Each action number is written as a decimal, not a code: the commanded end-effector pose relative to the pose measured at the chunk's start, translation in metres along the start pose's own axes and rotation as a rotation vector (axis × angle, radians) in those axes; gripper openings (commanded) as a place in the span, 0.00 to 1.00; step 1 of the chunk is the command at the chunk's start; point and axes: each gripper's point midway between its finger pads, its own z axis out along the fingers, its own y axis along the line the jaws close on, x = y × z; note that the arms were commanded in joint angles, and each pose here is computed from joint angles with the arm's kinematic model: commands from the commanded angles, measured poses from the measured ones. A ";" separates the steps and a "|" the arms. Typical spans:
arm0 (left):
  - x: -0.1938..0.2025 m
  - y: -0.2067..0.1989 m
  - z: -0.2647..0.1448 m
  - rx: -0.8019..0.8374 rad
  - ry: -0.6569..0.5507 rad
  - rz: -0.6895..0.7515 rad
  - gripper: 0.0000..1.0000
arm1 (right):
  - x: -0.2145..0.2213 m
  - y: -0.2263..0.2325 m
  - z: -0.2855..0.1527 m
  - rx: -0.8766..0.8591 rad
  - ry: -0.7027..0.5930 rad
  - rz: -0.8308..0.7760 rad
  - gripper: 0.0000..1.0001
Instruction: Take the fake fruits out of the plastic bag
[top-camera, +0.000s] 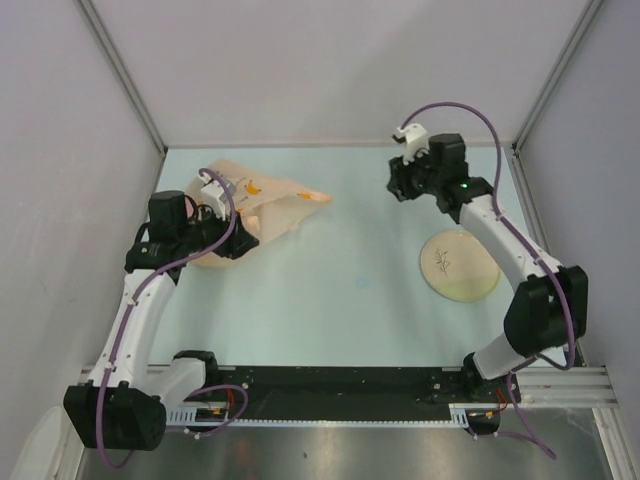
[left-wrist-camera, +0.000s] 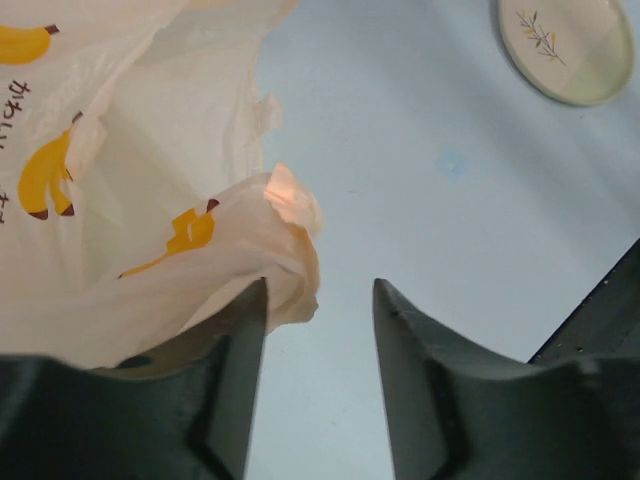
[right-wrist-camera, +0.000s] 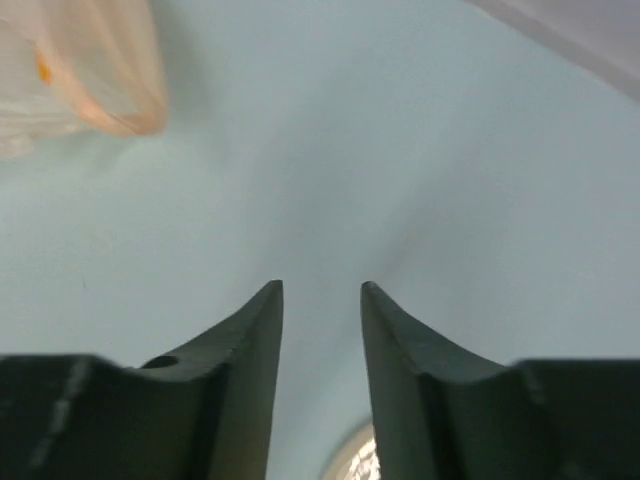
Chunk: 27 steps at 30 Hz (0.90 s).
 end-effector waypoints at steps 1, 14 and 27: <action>-0.035 0.002 0.005 0.030 -0.065 0.076 0.57 | 0.135 -0.041 -0.036 0.074 0.399 0.057 0.37; -0.045 0.028 0.034 0.023 0.008 -0.023 0.57 | 0.256 -0.068 -0.047 0.035 0.668 -0.144 0.00; -0.051 0.031 0.014 -0.072 -0.011 0.028 0.58 | 0.273 0.059 0.013 -0.341 0.657 -0.427 0.00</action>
